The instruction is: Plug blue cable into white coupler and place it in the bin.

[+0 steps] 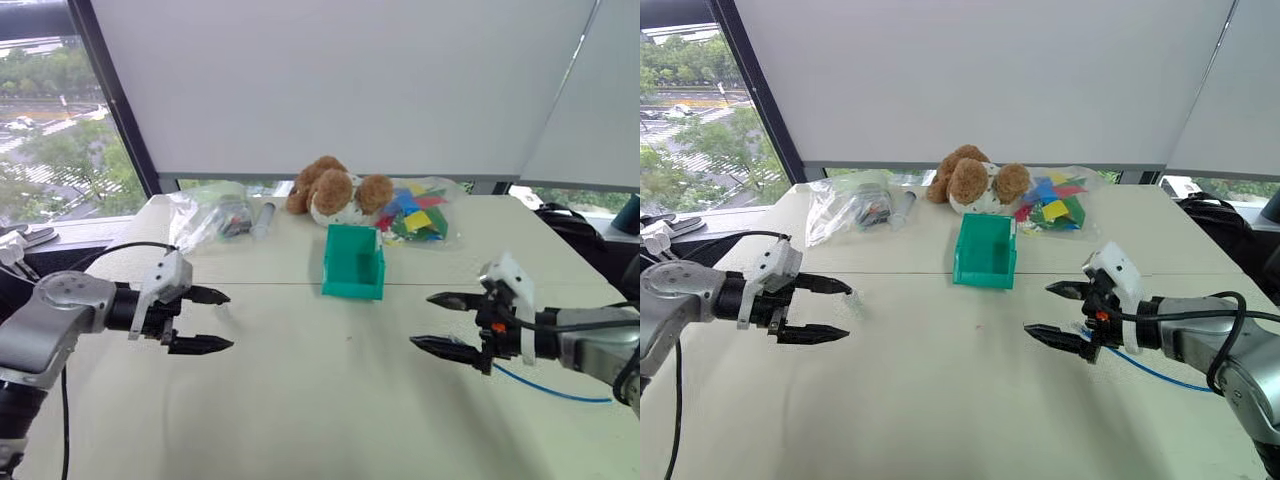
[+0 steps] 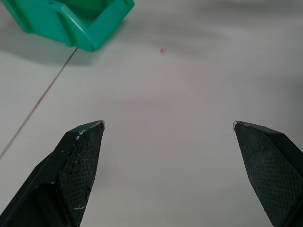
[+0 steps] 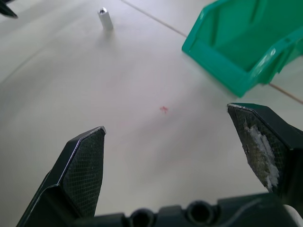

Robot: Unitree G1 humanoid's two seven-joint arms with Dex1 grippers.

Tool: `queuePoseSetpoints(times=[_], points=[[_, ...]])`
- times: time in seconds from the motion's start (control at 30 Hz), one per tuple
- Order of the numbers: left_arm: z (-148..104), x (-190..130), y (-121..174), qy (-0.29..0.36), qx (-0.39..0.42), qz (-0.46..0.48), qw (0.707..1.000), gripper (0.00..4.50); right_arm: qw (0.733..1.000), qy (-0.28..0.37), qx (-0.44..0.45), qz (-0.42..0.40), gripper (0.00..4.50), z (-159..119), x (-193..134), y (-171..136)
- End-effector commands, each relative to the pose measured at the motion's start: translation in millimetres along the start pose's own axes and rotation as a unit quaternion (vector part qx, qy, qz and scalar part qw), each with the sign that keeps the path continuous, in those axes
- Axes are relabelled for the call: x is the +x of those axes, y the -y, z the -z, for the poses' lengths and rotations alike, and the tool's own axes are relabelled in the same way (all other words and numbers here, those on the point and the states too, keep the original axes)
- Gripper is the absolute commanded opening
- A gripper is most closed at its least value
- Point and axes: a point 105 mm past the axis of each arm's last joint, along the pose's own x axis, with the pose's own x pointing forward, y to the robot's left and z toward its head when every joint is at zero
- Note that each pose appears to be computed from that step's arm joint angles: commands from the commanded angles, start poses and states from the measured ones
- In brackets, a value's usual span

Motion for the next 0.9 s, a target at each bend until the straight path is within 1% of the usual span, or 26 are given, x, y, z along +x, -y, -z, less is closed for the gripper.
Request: queuePoseSetpoints(times=[0.03, 0.13, 0.27, 0.4, 0.7, 0.8, 0.9], points=[[-19.9, 3.0, 0.6, 0.034, 0.015, -0.003, 0.999, 4.5, 0.999, 0.011, -0.027, 0.013, 4.49, -7.1, -6.3, 1.4], [-23.4, 8.0, -0.6, 0.041, 0.014, -0.009, 0.999, 4.5, 0.999, 0.021, -0.021, 0.025, 4.49, -9.4, -3.4, 2.9], [-27.8, 12.9, 3.0, 0.052, 0.009, -0.006, 0.999, 4.5, 0.999, 0.011, -0.019, 0.031, 4.49, -1.6, -3.1, 4.7], [-31.1, 16.3, 3.0, 0.062, 0.005, -0.009, 0.998, 4.5, 0.999, 0.013, -0.016, 0.043, 4.49, -0.1, -4.5, 8.6], [-25.2, 27.7, 2.7, 0.07, 0.006, -0.015, 0.997, 4.5, 0.998, 0.015, -0.012, 0.055, 4.49, 0.5, -4.2, 12.5], [-26.0, 31.3, 4.1, 0.079, 0.002, -0.018, 0.997, 4.5, 0.999, 0.018, -0.008, 0.046, 4.49, -0.2, -3.4, 9.6], [-21.5, 32.2, 0.3, 0.084, -0.003, -0.035, 0.996, 4.5, 0.999, 0.014, -0.009, 0.05, 4.49, 1.5, -2.7, 10.4]])
